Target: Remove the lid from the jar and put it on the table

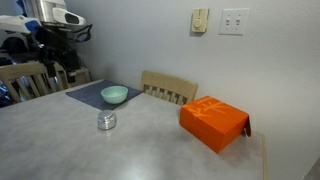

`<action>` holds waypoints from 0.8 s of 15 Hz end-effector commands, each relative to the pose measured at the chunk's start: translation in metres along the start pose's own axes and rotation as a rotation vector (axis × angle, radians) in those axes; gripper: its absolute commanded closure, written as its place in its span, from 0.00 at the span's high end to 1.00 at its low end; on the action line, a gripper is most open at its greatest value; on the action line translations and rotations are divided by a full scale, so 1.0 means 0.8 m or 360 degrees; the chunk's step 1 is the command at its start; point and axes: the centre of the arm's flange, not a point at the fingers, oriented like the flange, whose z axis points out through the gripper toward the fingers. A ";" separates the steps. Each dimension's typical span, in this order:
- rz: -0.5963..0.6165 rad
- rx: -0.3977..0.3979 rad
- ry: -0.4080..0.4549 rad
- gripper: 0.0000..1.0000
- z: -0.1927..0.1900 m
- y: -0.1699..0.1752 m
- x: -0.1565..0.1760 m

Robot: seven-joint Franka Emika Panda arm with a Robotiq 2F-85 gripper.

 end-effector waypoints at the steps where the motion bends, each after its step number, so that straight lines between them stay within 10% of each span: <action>1: 0.0017 0.0016 0.0040 1.00 0.010 0.005 0.008; 12: 0.0218 -0.0009 0.0133 1.00 0.111 0.044 0.064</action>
